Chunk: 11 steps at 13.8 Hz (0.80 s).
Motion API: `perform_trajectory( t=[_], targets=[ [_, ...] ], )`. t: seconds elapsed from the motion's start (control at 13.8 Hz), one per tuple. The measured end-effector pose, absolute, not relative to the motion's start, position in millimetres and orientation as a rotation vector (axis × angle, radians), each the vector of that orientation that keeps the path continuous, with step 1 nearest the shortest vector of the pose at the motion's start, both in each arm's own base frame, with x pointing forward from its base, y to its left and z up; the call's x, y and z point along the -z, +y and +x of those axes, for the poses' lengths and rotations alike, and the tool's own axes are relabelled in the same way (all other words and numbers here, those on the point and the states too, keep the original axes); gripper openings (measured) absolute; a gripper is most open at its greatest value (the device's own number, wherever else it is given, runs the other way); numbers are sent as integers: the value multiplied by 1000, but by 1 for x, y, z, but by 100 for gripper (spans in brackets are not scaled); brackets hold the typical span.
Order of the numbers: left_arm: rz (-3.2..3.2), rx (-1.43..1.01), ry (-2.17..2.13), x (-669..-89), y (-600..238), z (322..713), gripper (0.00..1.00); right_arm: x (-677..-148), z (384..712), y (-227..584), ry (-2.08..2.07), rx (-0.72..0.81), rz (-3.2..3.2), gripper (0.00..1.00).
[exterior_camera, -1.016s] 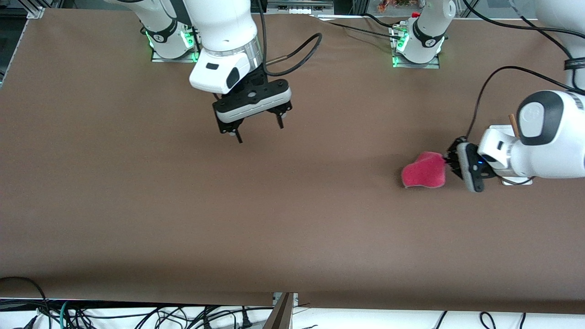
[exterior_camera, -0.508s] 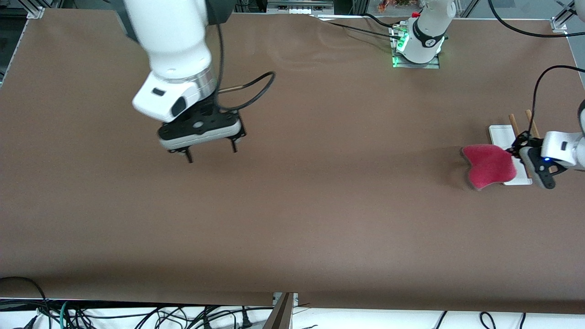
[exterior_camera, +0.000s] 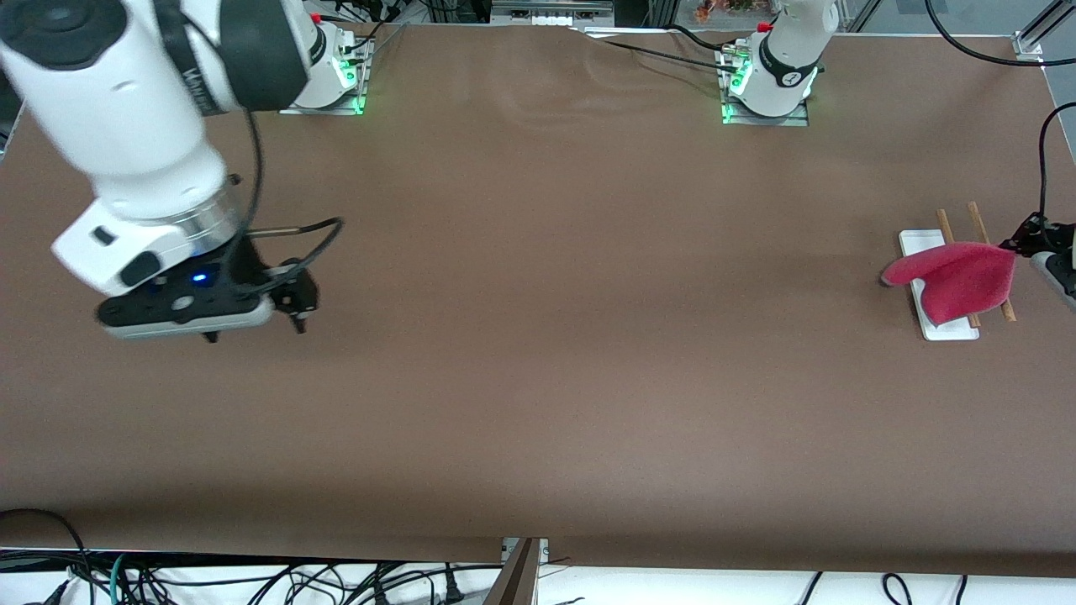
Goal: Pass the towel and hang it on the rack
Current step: 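Carry the towel with the left gripper and drape it over the rack, then release the towel on the rack while the right gripper returns to rest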
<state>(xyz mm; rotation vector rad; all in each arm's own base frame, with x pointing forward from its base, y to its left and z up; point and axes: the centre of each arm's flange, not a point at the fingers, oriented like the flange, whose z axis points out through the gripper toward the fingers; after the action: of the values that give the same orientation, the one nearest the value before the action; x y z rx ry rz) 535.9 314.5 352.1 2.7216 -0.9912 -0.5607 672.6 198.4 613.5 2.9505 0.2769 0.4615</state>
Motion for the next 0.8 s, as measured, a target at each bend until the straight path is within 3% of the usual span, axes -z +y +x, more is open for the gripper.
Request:
perform_trajectory(
  t=[0.29, 0.8],
  targets=[
    [2771, 598, -925, -349, 354, 515, 2, -613, 676, 106, 163, -380, 2991, 100],
    [2816, 565, -924, -308, 377, 518, 2, -583, 639, 23, -6, -191, 3028, 100]
  ],
)
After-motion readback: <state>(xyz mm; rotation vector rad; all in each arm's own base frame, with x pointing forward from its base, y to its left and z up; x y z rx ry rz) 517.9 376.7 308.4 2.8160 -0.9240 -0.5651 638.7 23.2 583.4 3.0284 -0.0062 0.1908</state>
